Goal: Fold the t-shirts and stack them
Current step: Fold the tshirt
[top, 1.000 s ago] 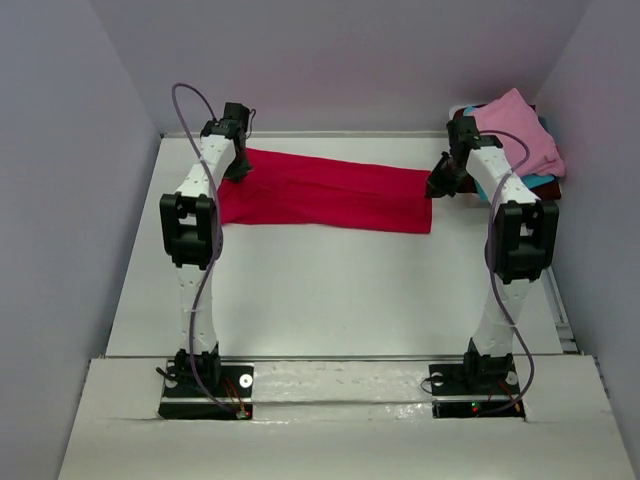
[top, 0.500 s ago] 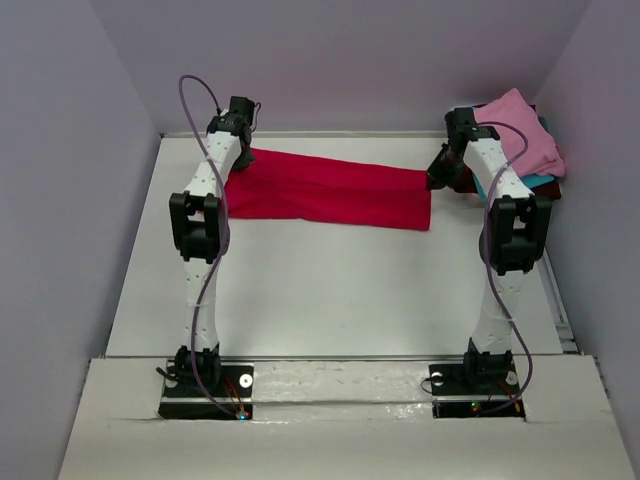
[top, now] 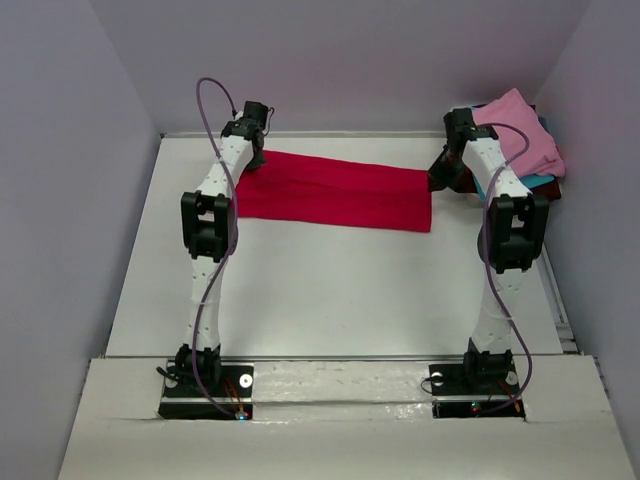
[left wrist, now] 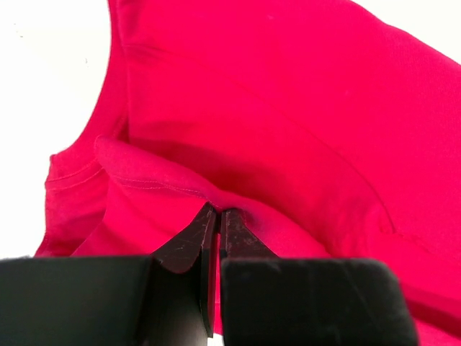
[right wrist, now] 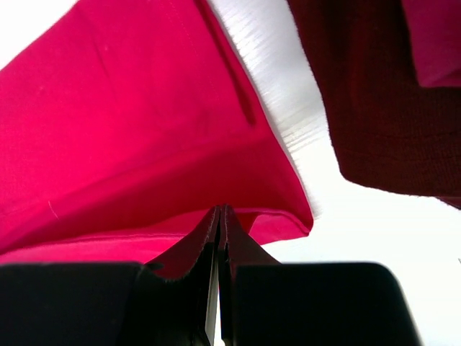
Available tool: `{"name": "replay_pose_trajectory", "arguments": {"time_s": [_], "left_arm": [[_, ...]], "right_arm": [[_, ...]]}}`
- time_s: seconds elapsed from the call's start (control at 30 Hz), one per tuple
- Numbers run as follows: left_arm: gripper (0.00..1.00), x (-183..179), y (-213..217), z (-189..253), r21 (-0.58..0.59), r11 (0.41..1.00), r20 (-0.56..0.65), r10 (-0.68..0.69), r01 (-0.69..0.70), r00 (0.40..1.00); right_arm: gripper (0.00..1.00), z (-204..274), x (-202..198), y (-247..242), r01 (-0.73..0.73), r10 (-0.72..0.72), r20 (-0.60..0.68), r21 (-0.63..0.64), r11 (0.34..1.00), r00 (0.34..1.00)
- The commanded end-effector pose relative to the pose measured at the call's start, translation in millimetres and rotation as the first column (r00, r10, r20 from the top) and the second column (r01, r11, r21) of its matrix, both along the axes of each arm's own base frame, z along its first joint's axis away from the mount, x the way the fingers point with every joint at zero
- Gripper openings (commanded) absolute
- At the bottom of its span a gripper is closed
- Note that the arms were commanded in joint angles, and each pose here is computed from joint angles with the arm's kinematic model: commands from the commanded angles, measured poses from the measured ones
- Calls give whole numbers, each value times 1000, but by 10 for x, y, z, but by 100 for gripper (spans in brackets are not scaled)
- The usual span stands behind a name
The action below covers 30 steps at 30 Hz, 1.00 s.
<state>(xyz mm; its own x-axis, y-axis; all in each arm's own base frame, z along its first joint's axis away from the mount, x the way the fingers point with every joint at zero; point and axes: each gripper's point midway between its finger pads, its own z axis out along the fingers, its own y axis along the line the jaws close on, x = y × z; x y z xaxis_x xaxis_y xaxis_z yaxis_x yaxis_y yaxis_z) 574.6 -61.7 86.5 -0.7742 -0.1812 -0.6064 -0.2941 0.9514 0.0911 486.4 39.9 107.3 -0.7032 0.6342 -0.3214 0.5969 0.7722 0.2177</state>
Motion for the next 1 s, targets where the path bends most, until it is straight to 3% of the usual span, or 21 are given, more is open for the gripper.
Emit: {"name": "replay_pose_trajectory", "arguments": {"time_s": [0.0,0.6,0.97], "left_arm": [[6,158,4,226,19,1000,89,13,-14,996],[5,321,80,442,45,997,186,51,-60,981],[5,393,88,352,54,996,199,54,-66,979]], "right_arm": [[7,-26,-83,-154,56,-57,-20,-42,998,998],[7,-75,-58,-336,105,-108,-40,-64,992,993],[7,-278,53,-337,118,-123,-70,-66,991,990]]}}
